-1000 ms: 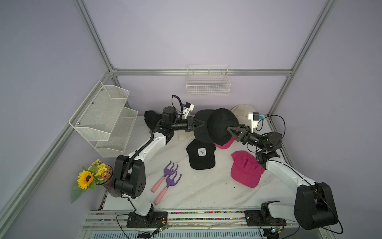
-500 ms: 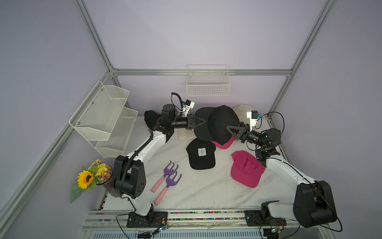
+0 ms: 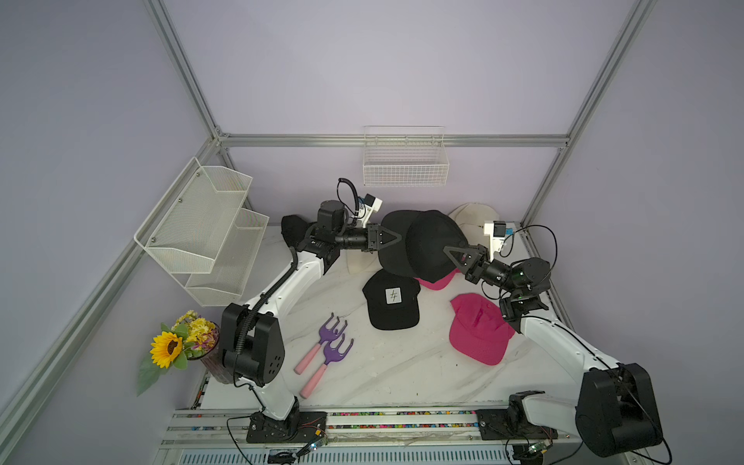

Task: Stack the baseball caps by color
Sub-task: Pick up the baseball cap from the center of the board.

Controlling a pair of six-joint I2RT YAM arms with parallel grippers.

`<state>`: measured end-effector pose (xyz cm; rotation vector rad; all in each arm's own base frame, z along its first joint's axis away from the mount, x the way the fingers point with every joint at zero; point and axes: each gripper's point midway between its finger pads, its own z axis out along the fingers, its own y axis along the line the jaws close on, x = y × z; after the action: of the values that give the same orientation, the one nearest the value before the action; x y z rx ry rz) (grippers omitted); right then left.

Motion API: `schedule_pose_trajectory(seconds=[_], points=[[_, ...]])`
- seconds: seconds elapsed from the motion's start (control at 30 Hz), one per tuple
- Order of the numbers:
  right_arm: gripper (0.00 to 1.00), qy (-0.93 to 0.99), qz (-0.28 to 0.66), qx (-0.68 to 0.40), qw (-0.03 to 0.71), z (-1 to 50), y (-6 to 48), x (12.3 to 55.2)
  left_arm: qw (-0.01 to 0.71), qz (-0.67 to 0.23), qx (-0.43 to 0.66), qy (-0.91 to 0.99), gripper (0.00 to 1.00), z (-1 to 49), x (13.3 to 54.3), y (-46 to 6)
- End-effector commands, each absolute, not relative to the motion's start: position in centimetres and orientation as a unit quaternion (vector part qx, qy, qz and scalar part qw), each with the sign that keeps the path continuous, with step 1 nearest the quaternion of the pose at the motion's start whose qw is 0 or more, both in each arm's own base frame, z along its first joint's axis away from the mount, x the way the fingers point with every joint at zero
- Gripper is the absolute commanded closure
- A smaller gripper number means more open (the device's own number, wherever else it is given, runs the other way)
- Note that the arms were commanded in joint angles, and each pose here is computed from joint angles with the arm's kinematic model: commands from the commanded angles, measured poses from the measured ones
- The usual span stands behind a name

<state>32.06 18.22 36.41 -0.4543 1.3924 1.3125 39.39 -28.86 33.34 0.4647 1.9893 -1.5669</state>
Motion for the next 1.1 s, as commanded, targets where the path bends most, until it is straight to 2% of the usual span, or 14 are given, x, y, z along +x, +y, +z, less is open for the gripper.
schedule_pose_trajectory(seconds=[0.0, 0.1, 0.23, 0.33, 0.4, 0.5, 0.57, 0.67, 0.9, 1.07], points=[[1.0, 0.549, 0.531, -0.203, 0.613, 39.7, 16.8, 31.0, 0.336, -0.503, 0.135, 0.785, 1.0, 31.5, 42.3, -26.3], [1.0, 0.551, 0.526, -0.21, 0.613, 39.6, 16.9, 31.3, 0.344, -0.471, 0.114, 0.804, 0.98, 30.2, 42.8, -25.4], [1.0, 0.571, 0.504, -0.215, 0.611, 38.9, 17.1, 32.9, 0.361, -0.445, 0.092, 0.815, 0.87, 29.4, 43.4, -24.5], [1.0, 0.603, 0.462, -0.198, 0.619, 37.7, 16.7, 35.6, 0.389, -0.41, 0.073, 0.822, 0.68, 29.1, 44.0, -23.2], [1.0, 0.624, 0.43, -0.186, 0.626, 37.2, 16.2, 37.3, 0.415, -0.38, 0.06, 0.824, 0.45, 29.1, 44.3, -22.1], [1.0, 0.648, 0.374, -0.166, 0.643, 36.9, 15.1, 39.7, 0.464, -0.329, 0.039, 0.822, 0.24, 29.4, 44.4, -19.9], [1.0, 0.66, 0.336, -0.16, 0.653, 36.8, 14.6, 41.0, 0.497, -0.292, 0.024, 0.817, 0.12, 29.9, 44.3, -18.2], [1.0, 0.667, 0.287, -0.163, 0.668, 37.2, 14.0, 42.4, 0.534, -0.25, 0.015, 0.807, 0.0, 30.6, 43.8, -16.3], [1.0, 0.655, 0.177, -0.257, 0.688, 38.3, 15.1, 43.2, 0.605, -0.183, 0.059, 0.773, 0.0, 33.0, 42.3, -14.4], [1.0, 0.614, 0.109, -0.36, 0.694, 38.9, 17.2, 41.8, 0.643, -0.173, 0.179, 0.725, 0.0, 34.5, 40.8, -16.3]])
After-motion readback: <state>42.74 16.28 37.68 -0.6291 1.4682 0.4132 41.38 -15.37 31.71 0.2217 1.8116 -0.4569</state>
